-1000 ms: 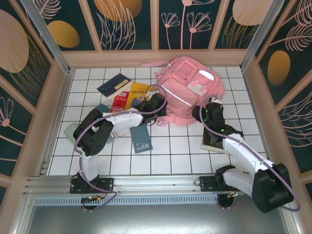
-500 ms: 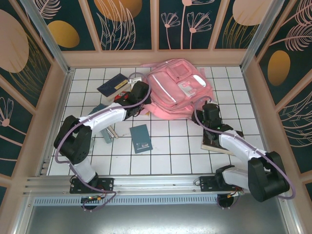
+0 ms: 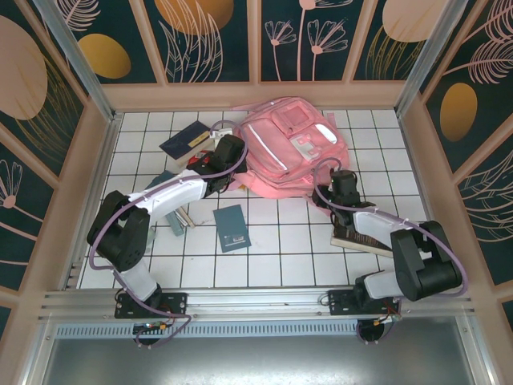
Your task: Pack books, pencil case, and school supplies into a backpack
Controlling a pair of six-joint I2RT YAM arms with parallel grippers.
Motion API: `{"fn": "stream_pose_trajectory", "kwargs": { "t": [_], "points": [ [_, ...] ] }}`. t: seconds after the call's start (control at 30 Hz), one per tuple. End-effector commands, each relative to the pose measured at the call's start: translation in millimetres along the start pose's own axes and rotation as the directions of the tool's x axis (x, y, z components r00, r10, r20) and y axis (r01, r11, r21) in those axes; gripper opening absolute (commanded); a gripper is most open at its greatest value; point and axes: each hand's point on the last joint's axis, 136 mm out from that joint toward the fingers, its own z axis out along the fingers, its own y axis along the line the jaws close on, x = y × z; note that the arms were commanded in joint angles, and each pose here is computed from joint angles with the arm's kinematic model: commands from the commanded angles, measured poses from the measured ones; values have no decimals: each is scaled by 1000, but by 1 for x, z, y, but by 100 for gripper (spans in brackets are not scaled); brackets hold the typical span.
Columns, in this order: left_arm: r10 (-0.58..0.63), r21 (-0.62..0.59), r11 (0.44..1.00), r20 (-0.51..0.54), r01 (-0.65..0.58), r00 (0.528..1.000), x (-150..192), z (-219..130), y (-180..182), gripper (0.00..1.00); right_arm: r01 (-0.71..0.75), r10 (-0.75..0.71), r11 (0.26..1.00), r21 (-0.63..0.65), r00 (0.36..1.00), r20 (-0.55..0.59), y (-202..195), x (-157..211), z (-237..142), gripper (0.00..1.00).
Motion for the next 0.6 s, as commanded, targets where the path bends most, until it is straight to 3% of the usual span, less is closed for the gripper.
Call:
{"fn": "stream_pose_trajectory", "kwargs": {
  "t": [0.0,0.4,0.57],
  "points": [
    [-29,43,999,83,26,996,-32,-17,-11,0,-10,10,1000,-1,1000,17,-3,-1,6,29],
    [-44,62,997,68,39,997,-32,-14,-18,0,-23,22,999,30,1000,6,-11,-1,26,25],
    [-46,69,997,64,42,997,-33,-14,-19,0,-23,22,999,24,999,25,-8,-7,31,27]
  ]
}}
